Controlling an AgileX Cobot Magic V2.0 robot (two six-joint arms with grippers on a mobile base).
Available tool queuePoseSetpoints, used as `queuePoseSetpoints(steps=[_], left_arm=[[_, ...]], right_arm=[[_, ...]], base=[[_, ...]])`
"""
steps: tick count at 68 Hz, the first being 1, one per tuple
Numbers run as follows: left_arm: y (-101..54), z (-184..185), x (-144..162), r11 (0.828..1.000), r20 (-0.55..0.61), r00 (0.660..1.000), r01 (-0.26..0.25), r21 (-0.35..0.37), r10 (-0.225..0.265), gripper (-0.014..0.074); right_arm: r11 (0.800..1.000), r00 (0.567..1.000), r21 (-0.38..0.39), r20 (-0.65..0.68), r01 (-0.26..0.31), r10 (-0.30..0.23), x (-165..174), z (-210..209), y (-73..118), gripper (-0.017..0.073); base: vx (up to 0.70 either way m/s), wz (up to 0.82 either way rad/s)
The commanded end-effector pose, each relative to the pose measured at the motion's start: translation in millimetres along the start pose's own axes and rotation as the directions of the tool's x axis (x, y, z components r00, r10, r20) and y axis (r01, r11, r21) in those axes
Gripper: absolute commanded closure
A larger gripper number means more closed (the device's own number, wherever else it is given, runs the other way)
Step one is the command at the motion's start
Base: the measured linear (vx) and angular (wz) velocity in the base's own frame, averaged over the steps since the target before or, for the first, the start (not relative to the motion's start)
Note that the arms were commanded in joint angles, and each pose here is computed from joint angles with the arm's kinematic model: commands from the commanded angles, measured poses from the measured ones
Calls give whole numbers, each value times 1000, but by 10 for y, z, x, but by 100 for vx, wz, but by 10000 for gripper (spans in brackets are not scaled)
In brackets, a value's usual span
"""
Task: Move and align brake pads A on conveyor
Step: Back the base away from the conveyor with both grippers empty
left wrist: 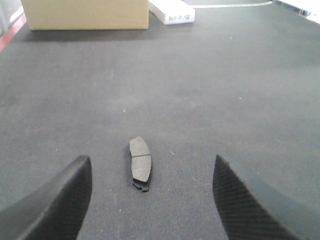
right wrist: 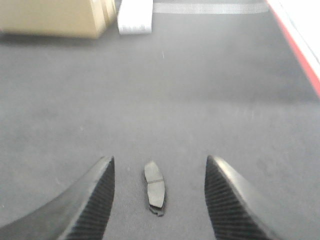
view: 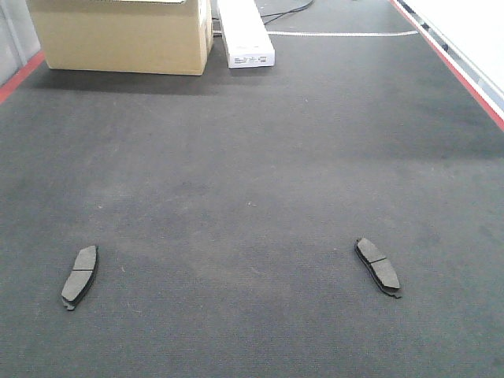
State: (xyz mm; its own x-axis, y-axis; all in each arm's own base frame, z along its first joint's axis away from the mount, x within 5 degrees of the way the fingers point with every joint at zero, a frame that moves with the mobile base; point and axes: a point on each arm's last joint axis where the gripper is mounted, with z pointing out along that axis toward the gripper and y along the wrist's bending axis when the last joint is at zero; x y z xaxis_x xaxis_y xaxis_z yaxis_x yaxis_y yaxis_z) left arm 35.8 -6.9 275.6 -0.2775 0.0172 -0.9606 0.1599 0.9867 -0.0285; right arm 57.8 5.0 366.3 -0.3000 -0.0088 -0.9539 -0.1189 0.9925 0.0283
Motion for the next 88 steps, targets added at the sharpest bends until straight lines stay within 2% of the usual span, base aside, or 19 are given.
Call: queuePoseSetpoints(steps=[1,13,22,30,47,88], left_arm=[[-4,-32,-149,1000,98,995,0,6,-1,92],[-4,-33,-152,1000,101,995,0,6,-1,92],[-8,-33,-152,1000,101,995,7,11,-8,92],[-8,-32,-150,1000,100,995,7,11,-8,92],[-8,-32,-150,1000,100,995,7,11,-8,92],[-8,-32,-150,1000,100,995,7,11,-8,92]], right_arm=[[1000,995,-4,99,26,-25,114,-58,-9,162],[998,993,-15,100,60,-59,481,68,-5,162],[997,978,-25,198,69,-62,612,103,2,162],[997,969,-28,238,71,-62,652,109,5,162],[997,977,-21,199,77,-71,703,127,-3,162],[997,977,-17,199,81,-76,703,127,-5,162]], base=[[0,0],[0,0],[0,0],[0,0],[0,0],[0,1]])
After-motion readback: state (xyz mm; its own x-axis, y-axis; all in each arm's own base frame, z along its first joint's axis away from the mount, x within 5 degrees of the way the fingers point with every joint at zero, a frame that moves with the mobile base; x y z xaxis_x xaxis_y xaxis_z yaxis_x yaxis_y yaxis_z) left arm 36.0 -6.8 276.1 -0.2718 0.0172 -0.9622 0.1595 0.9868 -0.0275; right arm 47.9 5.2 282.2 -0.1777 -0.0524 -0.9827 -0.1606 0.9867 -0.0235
